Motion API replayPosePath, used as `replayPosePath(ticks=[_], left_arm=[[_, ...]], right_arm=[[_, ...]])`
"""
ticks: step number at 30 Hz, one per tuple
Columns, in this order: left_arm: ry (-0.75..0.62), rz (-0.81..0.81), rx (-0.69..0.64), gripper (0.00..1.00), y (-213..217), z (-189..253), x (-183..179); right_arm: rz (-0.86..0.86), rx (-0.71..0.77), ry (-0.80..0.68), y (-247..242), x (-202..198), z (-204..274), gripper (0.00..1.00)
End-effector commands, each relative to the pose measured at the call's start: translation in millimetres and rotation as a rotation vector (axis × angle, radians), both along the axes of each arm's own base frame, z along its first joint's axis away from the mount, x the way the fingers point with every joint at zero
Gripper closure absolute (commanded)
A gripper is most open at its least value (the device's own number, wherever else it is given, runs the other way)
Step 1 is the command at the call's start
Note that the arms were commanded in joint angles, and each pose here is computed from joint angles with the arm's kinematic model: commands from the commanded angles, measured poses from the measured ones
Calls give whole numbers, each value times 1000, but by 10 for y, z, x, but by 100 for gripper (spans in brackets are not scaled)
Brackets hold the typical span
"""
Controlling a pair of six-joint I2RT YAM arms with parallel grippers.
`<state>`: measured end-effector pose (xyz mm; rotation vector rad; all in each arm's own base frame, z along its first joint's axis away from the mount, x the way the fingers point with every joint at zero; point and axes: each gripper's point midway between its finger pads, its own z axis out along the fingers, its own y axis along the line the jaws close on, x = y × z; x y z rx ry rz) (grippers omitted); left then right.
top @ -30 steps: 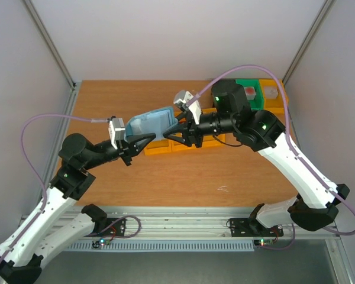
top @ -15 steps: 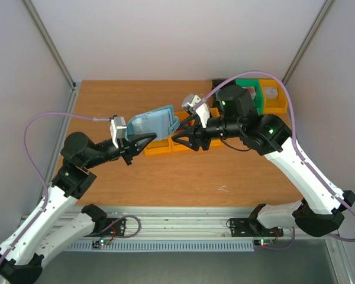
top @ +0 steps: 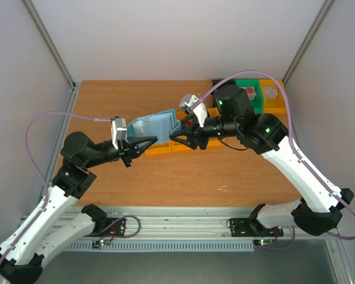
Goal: Take the credit cards out of the card holder
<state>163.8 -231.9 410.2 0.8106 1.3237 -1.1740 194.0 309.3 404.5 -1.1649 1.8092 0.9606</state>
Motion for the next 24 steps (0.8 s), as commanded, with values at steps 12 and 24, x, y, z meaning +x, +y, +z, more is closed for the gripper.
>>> replayPosePath(ticks=[12,24], left_arm=[[-127,-145,-37,100,-70,350,-228],[-120,-153,-25,100,-47,321,-303]], right_arm=[[102,58,-62,88,-62,293,41],[206,182,-25,261,-176,661,86]])
